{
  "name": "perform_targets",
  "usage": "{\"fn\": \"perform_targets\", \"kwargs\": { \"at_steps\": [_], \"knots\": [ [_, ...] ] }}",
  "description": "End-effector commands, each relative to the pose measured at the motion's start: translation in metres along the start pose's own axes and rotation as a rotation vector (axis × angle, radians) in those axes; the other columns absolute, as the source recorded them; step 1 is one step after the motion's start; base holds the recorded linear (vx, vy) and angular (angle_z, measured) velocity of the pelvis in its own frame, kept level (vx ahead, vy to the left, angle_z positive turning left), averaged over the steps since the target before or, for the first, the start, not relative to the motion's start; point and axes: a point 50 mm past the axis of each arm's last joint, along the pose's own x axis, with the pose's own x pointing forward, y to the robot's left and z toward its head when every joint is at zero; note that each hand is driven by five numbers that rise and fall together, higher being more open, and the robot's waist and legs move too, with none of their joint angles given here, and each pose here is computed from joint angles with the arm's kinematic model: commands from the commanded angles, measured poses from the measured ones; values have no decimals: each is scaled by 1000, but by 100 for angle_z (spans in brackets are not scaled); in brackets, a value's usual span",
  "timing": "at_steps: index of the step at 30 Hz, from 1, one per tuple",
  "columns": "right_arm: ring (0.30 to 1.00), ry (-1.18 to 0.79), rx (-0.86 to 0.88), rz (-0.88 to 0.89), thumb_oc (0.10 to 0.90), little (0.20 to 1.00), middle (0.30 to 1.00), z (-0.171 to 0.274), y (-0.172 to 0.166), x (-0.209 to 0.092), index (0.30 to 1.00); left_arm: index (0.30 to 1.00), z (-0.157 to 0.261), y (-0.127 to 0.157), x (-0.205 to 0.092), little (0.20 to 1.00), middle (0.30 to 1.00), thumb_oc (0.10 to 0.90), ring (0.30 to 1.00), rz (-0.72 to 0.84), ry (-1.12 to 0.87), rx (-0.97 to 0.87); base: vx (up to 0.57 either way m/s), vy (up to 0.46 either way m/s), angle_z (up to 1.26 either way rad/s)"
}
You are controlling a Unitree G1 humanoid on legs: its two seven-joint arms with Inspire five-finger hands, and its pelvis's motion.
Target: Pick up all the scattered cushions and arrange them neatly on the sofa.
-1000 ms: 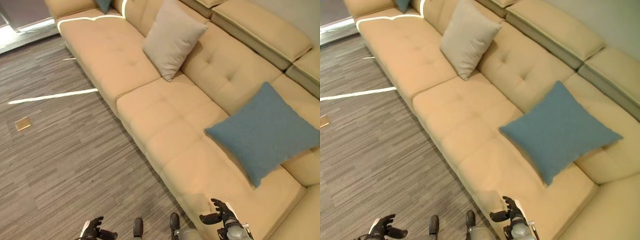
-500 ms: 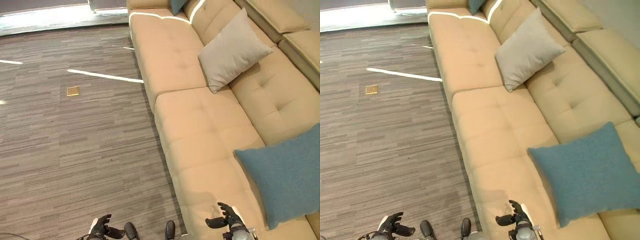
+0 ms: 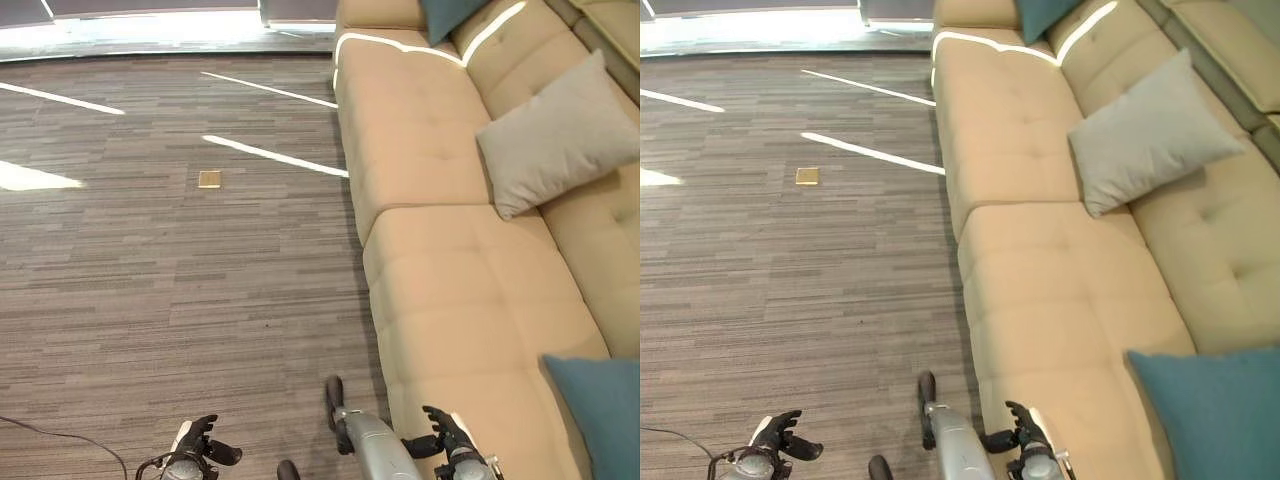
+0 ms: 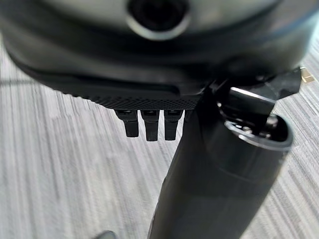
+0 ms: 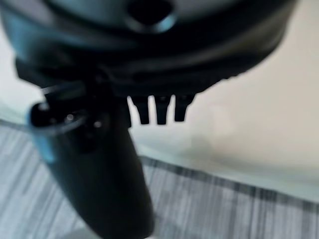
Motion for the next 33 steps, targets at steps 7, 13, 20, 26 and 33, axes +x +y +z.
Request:
{"fn": "perform_targets", "kwargs": {
  "at_steps": [7, 13, 20, 26, 33],
  "knots": [
    [900, 1, -18, -105, 800, 900, 900, -11, -35, -1, 900, 900, 5, -7, -2, 900, 900, 800, 900, -33, -60, 43, 335, -123, 45],
    [900, -5, -12, -116, 800, 900, 900, -5, -39, 2, 900, 900, 5, -1, -1, 900, 900, 800, 900, -11, -55, 7, 304, -73, -41],
    [900, 14, -24, -99, 800, 900, 900, -9, -31, 1, 900, 900, -9, 1, -4, 900, 900, 800, 900, 1, -6, -11, 341, 63, -67],
    [900, -112, -73, -57, 800, 900, 900, 27, -20, 6, 900, 900, -3, 13, -2, 900, 900, 800, 900, 44, -33, 0, 306, 163, -65],
    [900, -185, -110, -55, 800, 900, 900, 50, -25, 9, 900, 900, -1, 18, 0, 900, 900, 800, 900, 69, -28, -42, 430, 60, -37]
  ]
}}
